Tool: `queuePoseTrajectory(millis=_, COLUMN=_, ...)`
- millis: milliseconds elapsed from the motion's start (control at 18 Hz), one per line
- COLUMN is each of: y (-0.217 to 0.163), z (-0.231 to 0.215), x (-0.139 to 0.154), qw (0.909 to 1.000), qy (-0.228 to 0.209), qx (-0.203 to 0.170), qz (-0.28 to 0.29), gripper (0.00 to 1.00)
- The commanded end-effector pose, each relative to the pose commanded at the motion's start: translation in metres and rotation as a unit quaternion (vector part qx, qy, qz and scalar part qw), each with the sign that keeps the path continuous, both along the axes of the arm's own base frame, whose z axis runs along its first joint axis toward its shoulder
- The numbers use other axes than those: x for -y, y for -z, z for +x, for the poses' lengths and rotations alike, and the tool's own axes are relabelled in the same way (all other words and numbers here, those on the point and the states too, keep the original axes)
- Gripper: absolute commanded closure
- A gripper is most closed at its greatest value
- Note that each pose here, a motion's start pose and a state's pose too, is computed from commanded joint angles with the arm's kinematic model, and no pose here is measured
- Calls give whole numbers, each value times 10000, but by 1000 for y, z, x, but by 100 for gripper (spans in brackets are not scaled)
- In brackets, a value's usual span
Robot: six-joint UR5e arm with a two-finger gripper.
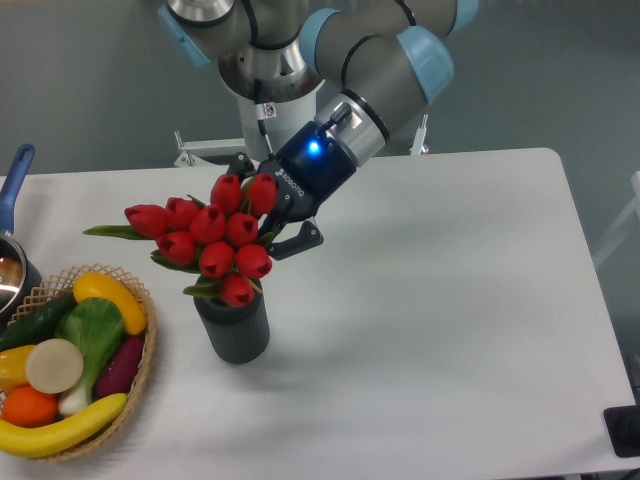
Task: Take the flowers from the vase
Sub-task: 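Lift the tulip bunch straight up out of the grey vase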
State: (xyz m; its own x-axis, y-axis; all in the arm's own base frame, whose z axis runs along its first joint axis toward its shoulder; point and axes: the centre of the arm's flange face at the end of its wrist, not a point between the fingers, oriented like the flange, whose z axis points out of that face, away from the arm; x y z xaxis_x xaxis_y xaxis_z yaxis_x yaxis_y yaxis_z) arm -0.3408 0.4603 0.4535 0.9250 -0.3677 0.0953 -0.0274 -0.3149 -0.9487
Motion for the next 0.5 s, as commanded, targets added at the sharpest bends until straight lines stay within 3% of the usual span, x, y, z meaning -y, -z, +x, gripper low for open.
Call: queuePoseTrajectory(millis=500, y=-23, z=-2, x=3, qw=9993, qy=-96, qx=353, qz=104, gripper=57)
